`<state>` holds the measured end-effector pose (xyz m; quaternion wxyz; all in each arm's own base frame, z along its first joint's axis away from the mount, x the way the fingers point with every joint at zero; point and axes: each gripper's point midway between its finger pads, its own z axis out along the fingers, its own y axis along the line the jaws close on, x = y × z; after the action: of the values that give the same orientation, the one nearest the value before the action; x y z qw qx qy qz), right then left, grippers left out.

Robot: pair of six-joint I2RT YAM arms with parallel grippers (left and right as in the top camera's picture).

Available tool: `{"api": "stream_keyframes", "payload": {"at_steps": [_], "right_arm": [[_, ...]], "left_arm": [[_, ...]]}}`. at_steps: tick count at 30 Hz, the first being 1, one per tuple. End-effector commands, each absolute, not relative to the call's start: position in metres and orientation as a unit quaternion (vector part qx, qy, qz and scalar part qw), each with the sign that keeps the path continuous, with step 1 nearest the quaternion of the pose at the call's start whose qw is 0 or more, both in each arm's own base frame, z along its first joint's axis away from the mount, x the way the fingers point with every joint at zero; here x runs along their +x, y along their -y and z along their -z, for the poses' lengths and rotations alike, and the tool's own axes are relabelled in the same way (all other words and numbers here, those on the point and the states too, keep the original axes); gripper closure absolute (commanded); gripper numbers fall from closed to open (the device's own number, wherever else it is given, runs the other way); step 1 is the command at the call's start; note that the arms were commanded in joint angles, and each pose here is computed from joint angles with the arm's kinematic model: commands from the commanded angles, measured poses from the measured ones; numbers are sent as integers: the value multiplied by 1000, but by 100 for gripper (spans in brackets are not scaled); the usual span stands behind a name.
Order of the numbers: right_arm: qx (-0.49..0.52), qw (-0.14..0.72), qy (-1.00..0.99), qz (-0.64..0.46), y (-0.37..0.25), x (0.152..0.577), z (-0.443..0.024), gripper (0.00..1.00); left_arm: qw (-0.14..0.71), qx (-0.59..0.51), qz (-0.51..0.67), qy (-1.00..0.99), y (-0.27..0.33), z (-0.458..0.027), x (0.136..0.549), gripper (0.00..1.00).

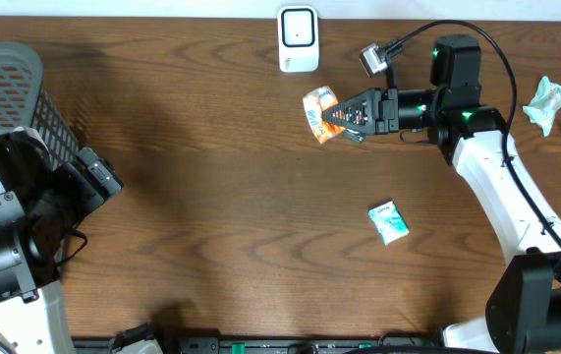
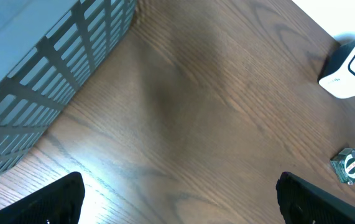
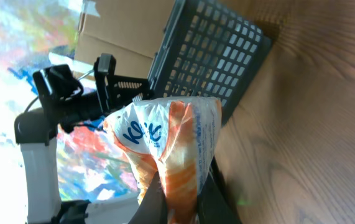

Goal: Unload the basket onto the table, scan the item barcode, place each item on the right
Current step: 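Hold the orange pack up against the scanner face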

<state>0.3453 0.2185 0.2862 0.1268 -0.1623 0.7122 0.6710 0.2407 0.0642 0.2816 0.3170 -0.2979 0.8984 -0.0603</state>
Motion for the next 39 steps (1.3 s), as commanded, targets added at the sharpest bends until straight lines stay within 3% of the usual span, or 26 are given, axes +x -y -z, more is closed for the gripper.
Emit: {"api": "stream_keyframes", "payload": {"at_steps": [1,5,9,11,12,14,16,19,23,29,39], "right_arm": [[-140,123,-724,-664,-219,351,-285,99],[-134,130,-731,-657,-219,355,-282,99],[-147,191,-755,-610,-221,370,-267,99],[-108,226,-824,-509,-218,389,-227,99],[-67,253,-888,-377,-201,405,-186,99],[-38,287,-932,-218,-172,419,-155,98],[-55,320,-942,-86,-153,426,-145,99],[-134,357,-924,23,-162,426,-151,99],[-224,402,-885,70,-189,436,-163,99],[-215,459,-860,61,-209,479,-152,99],[-292,502,-807,111,-241,607,-188,99]], "left_arm": [[323,-298,64,-896,-64,-287,241,2],[323,-298,64,-896,-64,-287,241,2],[323,-298,64,-896,-64,-287,241,2],[323,-298,64,-896,-64,-287,241,2],[323,-298,64,-896,-64,-287,241,3],[323,-298,64,-896,-64,-287,241,2],[323,-298,64,-896,-64,-287,241,2],[323,-298,64,-896,-64,-287,241,2],[323,-298,64,-896,-64,-287,241,2],[323,-298,64,-896,-64,-287,241,2],[323,-298,64,-896,-64,-287,241,2]]}}
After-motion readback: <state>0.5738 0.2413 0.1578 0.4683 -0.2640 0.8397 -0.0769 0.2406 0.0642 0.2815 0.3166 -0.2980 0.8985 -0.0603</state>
